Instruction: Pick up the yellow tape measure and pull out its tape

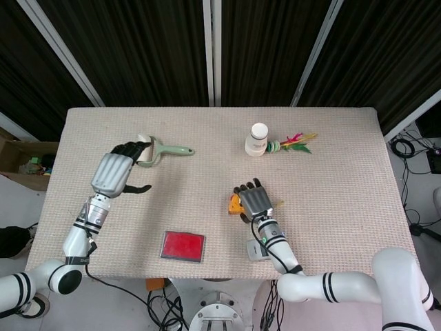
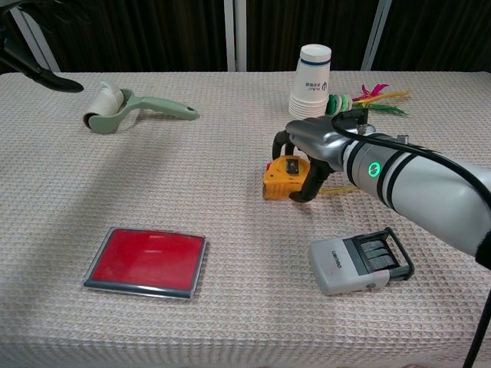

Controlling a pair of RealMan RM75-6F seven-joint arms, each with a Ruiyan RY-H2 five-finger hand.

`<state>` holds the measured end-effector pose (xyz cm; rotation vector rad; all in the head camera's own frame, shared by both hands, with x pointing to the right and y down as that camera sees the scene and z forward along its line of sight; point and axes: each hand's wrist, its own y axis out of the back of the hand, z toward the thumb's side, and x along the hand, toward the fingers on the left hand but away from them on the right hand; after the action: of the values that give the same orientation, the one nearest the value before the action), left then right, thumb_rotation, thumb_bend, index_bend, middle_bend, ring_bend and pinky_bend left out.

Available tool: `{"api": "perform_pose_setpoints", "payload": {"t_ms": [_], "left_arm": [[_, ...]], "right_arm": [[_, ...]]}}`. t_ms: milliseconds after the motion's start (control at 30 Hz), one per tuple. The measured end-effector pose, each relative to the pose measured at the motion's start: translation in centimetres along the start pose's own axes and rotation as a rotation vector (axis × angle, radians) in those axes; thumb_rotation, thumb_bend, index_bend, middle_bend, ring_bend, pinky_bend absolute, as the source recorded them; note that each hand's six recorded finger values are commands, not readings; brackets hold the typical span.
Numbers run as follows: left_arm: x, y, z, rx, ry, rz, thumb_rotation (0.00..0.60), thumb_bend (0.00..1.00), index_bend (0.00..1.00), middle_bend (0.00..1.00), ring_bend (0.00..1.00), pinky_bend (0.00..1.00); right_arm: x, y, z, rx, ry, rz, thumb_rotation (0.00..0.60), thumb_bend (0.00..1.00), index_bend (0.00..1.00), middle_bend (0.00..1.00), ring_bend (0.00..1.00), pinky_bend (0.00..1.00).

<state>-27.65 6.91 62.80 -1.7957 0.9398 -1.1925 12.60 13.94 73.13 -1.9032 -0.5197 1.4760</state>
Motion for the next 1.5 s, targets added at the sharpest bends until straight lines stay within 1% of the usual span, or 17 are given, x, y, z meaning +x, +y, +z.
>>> {"api": "perform_pose_setpoints", "payload": {"t_ms": [100,200,300,400,467,533,600,767,867,967,1000,1067,1100,1200,1300,1400,1500], "left_arm": [[0.0,-0.2,-0.2,0.001,0.004,-0.006,0.498,0.09,0.16,0.17,0.17,0.25],[0.0,-0.2,-0.3,0.000,0.006,-0.008,0.499,0.09,0.16,0.17,0.17,0.25],[-0.1,-0.2,-0.4,0.003,0.007,-0.011,0.498,0.09,0.16,0.17,0.17,0.25],[-0.1,-0.3,-0.4,0.002,0.007,-0.017,0.498,0.09,0.16,0.17,0.17,0.25],[-0.1,-0.4,-0.4,0.001,0.007,-0.021,0.495,0.09,0.16,0.17,0.17,0.25],[-0.1,-0.5,-0.4,0.002,0.007,-0.025,0.495,0.09,0.16,0.17,0.17,0.25],[0.0,-0.6,-0.4,0.003,0.007,-0.029,0.497,0.09,0.16,0.17,0.17,0.25],[0.0,-0.4,-0.1,-0.001,0.000,-0.019,0.495,0.09,0.16,0.17,0.17,0.25],[0.0,0.0,0.3,-0.013,-0.011,0.000,0.499,0.09,0.16,0.17,0.17,0.25],[0.1,0.4,0.8,-0.021,-0.019,0.010,0.542,0.09,0.16,0.17,0.17,0.25],[0.2,0.4,0.9,-0.018,-0.021,0.012,0.559,0.09,0.16,0.17,0.17,0.25],[0.5,0.7,1.5,-0.009,-0.027,0.023,0.576,0.09,0.16,0.17,0.17,0.25],[0.7,0.9,1.8,-0.007,-0.030,0.031,0.581,0.09,0.16,0.18,0.17,0.25],[1.3,1.5,3.0,-0.014,-0.040,0.073,0.585,0.10,0.17,0.19,0.17,0.27],[1.8,2.1,4.1,-0.019,-0.048,0.108,0.588,0.11,0.17,0.19,0.17,0.28],[2.2,2.8,5.1,-0.021,-0.055,0.145,0.597,0.11,0.19,0.22,0.21,0.33],[2.7,3.6,6.3,-0.032,-0.064,0.197,0.600,0.11,0.22,0.24,0.23,0.35]], "right_arm": [[-0.2,0.0,0.1,-0.004,0.003,-0.001,0.600,0.23,0.31,0.33,0.21,0.16],[-0.3,0.2,0.2,-0.010,0.007,-0.019,0.600,0.24,0.39,0.40,0.29,0.20],[-0.3,0.3,0.3,-0.028,0.013,-0.039,0.600,0.24,0.45,0.45,0.34,0.22],[-0.4,0.4,0.2,-0.040,0.015,-0.053,0.600,0.26,0.58,0.51,0.42,0.27],[-0.4,0.5,0.2,-0.047,0.017,-0.068,0.600,0.27,0.70,0.59,0.51,0.33],[-0.4,0.8,0.2,-0.057,0.021,-0.096,0.600,0.29,0.78,0.65,0.56,0.38],[-0.4,1.2,0.2,-0.071,0.029,-0.131,0.600,0.30,0.83,0.67,0.59,0.41],[-0.2,2.5,-0.1,-0.141,0.041,-0.211,0.600,0.30,0.88,0.71,0.63,0.45],[-0.2,3.4,-0.5,-0.225,0.037,-0.247,0.600,0.30,0.89,0.71,0.63,0.46],[-0.4,4.5,-0.7,-0.340,0.034,-0.288,0.600,0.31,0.89,0.72,0.64,0.47],[-0.5,4.9,-0.7,-0.396,0.032,-0.306,0.600,0.31,0.89,0.72,0.64,0.48],[-0.6,5.3,-0.6,-0.486,0.029,-0.334,0.600,0.32,0.89,0.72,0.64,0.48],[-0.8,5.6,-0.5,-0.551,0.027,-0.351,0.600,0.32,0.89,0.72,0.64,0.48],[-1.2,6.0,-0.2,-0.715,0.025,-0.391,0.600,0.33,0.89,0.72,0.64,0.48],[-1.8,6.3,0.1,-0.856,0.022,-0.428,0.600,0.33,0.89,0.72,0.64,0.48],[-2.2,6.6,0.5,-0.950,0.034,-0.455,0.600,0.33,0.89,0.72,0.64,0.48],[-2.6,7.0,1.1,-1.036,0.059,-0.470,0.600,0.33,0.89,0.72,0.64,0.48]]}}
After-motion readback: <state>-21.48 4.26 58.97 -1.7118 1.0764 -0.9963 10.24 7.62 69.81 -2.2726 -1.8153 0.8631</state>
